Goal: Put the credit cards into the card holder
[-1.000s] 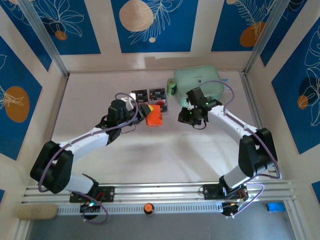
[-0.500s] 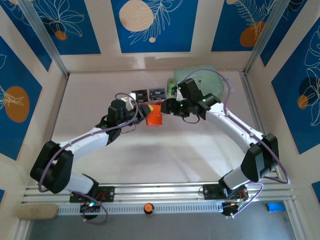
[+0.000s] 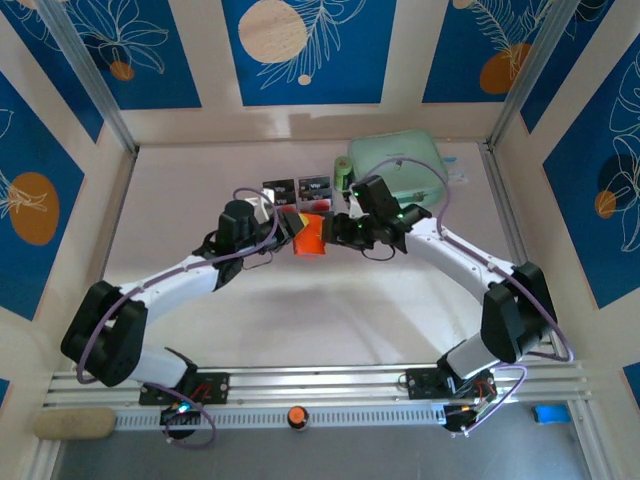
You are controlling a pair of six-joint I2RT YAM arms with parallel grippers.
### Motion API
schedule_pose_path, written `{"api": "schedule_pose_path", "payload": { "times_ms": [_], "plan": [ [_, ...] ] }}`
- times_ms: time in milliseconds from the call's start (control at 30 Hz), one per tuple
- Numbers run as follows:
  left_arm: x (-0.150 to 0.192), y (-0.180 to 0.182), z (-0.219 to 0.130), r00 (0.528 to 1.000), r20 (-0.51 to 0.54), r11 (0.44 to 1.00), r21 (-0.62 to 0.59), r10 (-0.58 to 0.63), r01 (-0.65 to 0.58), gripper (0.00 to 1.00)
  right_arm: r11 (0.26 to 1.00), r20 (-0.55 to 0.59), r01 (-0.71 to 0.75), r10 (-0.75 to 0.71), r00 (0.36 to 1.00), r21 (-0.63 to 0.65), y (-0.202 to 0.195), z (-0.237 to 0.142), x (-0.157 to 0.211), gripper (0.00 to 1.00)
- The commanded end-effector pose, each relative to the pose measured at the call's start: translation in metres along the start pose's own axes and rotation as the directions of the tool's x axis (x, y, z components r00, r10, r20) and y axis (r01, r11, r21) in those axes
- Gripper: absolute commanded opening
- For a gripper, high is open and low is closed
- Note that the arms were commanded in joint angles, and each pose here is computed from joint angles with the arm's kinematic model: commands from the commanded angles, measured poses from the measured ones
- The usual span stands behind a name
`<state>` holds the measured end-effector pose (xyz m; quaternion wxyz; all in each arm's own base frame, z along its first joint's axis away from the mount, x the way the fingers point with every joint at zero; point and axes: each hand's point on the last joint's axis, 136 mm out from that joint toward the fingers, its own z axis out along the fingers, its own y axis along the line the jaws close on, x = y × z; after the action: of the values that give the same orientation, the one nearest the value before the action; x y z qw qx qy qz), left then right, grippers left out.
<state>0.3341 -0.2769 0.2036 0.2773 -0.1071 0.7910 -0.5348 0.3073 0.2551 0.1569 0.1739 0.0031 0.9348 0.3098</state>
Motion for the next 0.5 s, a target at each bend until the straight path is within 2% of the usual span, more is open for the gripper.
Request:
{"api": "schedule_pose_path", "payload": {
  "times_ms": [0, 167, 300, 400, 467],
  "plan": [
    [-0.021, -0.037, -0.007, 0.997, 0.065, 0.994, 0.098, 0.036, -0.042, 0.00, 0.991, -0.013, -0.096, 0.097, 0.995, 0.092, -0.046, 0.002, 0.007, 0.42],
    [-0.023, -0.040, -0.008, 0.997, 0.077, 0.994, 0.107, 0.026, -0.034, 0.00, 0.985, -0.027, -0.143, 0.146, 0.989, 0.091, -0.065, 0.005, 0.012, 0.38],
    [-0.027, -0.046, -0.009, 0.996, 0.093, 0.992, 0.128, 0.008, -0.020, 0.00, 0.985, -0.018, -0.169, 0.170, 0.985, 0.035, -0.063, -0.007, 0.012, 0.38],
    [-0.034, -0.055, -0.010, 0.992, 0.119, 0.985, 0.172, -0.031, 0.010, 0.00, 0.979, -0.003, -0.184, 0.185, 0.983, -0.084, -0.049, -0.022, 0.008, 0.39],
    [-0.041, -0.064, -0.011, 0.986, 0.146, 0.974, 0.222, -0.078, 0.044, 0.00, 0.958, 0.000, -0.198, 0.203, 0.979, -0.206, -0.033, -0.035, 0.001, 0.41]
  ]
}}
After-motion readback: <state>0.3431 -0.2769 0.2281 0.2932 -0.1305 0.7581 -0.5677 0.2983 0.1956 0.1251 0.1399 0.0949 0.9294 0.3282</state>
